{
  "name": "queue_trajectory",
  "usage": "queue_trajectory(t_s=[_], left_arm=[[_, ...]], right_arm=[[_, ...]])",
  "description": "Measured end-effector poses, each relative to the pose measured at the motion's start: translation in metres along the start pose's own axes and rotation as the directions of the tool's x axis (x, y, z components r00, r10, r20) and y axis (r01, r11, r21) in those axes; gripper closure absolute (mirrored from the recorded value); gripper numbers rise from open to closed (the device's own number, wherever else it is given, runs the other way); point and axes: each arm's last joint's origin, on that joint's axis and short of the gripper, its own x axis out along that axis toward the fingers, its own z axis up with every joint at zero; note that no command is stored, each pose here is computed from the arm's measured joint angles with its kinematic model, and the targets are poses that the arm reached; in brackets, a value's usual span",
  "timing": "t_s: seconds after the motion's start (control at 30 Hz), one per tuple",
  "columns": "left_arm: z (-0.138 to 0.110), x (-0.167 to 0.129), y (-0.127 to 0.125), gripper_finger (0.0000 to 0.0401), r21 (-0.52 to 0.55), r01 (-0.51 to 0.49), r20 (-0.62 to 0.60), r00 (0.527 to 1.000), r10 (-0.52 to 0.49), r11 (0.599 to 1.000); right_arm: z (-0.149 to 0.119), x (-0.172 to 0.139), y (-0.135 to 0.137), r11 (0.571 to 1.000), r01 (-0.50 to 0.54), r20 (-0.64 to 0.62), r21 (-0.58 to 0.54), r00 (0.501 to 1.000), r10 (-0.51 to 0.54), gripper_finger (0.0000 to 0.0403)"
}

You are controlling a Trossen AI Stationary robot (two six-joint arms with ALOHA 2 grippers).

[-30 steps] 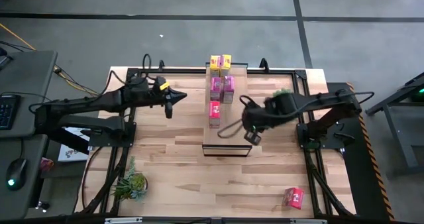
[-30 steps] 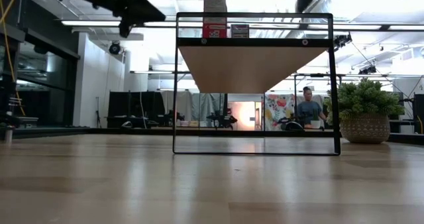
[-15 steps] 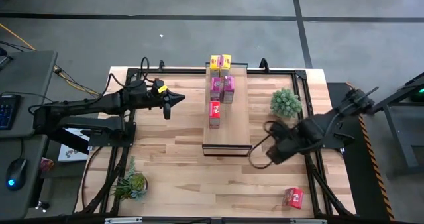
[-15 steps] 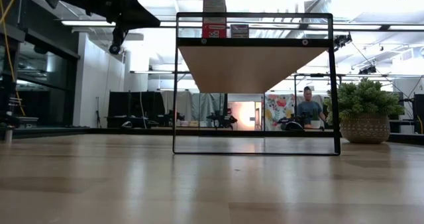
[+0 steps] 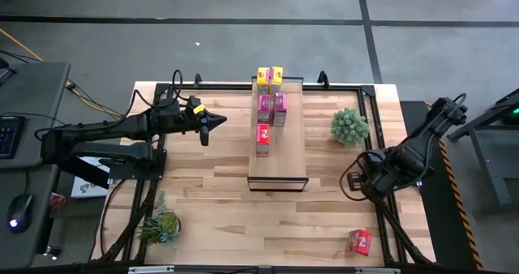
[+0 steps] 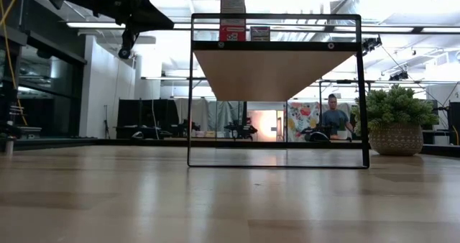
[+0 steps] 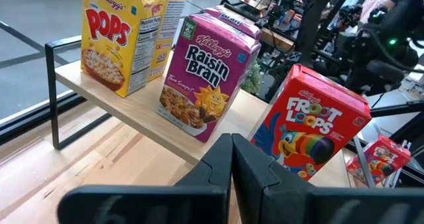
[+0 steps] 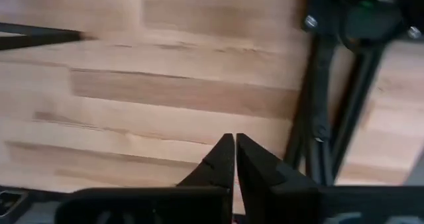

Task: Stack cereal on shelf
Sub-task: Align the red cereal box with the other red cereal box on the shelf

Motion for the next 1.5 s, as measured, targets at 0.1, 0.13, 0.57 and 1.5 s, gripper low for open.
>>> queue_trajectory(t_s=[0.1,0.13,0.57,1.5], left_arm=[[0.000,0.000,0.000,0.0401,-0.001,0.000,0.000,1.000,0.000,1.000],[0.000,0.000,0.000,0.0401,-0.001,0.000,0.000,1.000,0.000,1.000],[0.000,0.000,-0.001,0.0401,-0.002,0.025,-0.010,1.000,-0.025,1.000],[-0.001,0.000,-0.001,0.0401,-0.030,0.029,-0.013,0.999,-0.029,0.999]], right_arm=[[-0.005,0.003,-0.004,0.999,0.049,-0.040,0.008,0.998,-0.048,0.0371],[-0.007,0.004,-0.005,0.998,0.062,-0.054,0.007,0.997,-0.061,0.0356],[-0.058,0.018,0.009,1.000,-0.023,-0.249,0.008,0.968,0.024,0.0110],[-0.134,0.059,0.051,0.976,0.216,-0.192,-0.001,0.958,-0.212,0.0098]])
